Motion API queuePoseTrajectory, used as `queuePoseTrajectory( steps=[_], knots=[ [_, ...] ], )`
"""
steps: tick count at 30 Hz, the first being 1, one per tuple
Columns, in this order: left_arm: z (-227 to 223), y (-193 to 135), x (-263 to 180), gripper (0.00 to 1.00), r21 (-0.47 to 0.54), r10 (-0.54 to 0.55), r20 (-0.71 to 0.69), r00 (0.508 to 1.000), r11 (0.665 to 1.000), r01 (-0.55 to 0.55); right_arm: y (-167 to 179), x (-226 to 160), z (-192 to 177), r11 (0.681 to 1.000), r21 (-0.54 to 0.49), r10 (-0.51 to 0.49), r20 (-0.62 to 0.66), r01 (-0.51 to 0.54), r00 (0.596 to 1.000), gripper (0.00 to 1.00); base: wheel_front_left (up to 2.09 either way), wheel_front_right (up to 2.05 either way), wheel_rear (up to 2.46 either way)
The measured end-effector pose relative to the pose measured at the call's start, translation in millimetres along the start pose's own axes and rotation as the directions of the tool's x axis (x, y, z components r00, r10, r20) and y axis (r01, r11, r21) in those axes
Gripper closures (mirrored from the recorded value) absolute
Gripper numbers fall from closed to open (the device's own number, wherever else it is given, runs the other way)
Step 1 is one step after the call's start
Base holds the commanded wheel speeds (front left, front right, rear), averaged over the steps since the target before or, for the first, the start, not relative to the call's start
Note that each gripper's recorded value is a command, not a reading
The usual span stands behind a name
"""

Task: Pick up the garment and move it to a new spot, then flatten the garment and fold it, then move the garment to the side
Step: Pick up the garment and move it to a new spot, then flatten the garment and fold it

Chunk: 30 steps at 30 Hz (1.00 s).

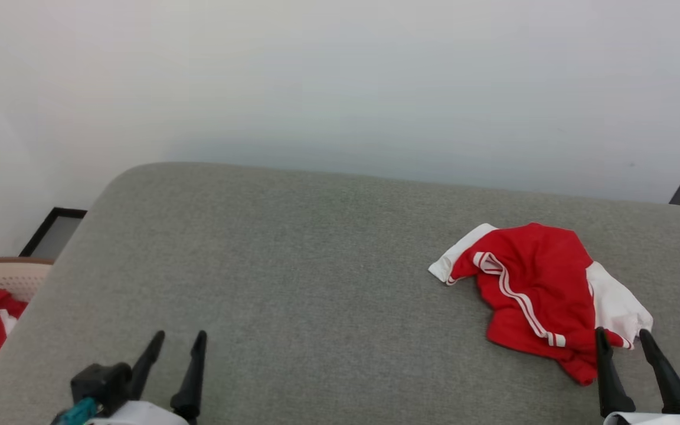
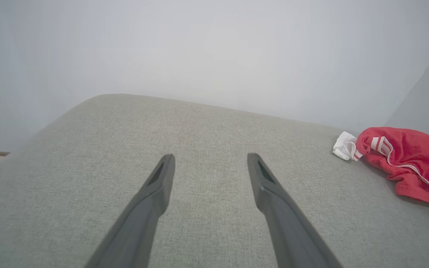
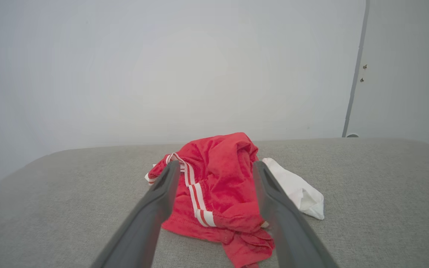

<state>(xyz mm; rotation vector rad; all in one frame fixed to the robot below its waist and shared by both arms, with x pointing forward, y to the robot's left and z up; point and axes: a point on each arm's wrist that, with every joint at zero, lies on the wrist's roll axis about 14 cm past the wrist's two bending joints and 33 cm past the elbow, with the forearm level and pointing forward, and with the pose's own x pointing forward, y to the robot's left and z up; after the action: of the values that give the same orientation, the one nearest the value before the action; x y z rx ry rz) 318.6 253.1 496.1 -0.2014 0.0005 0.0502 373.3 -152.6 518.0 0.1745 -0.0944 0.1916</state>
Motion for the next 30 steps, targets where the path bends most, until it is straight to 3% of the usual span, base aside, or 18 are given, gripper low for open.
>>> queuePoseTrajectory(
  steps=[10,30],
  knots=[
    [18.0,-10.6,-7.3,0.0,0.131,-0.026,0.088,0.996,0.991,0.014,-9.2,1.8,30.8,1.0,-0.008,-0.02,0.095,0.02,0.995,0.0,0.0,0.0,0.0],
    [-0.8,-18.9,-5.9,0.0,0.133,-0.047,0.047,0.998,0.99,0.04,-10.2,-3.4,15.8,0.999,0.018,-0.04,0.056,0.039,0.998,0.0,0.0,0.0,0.0]
  ],
)
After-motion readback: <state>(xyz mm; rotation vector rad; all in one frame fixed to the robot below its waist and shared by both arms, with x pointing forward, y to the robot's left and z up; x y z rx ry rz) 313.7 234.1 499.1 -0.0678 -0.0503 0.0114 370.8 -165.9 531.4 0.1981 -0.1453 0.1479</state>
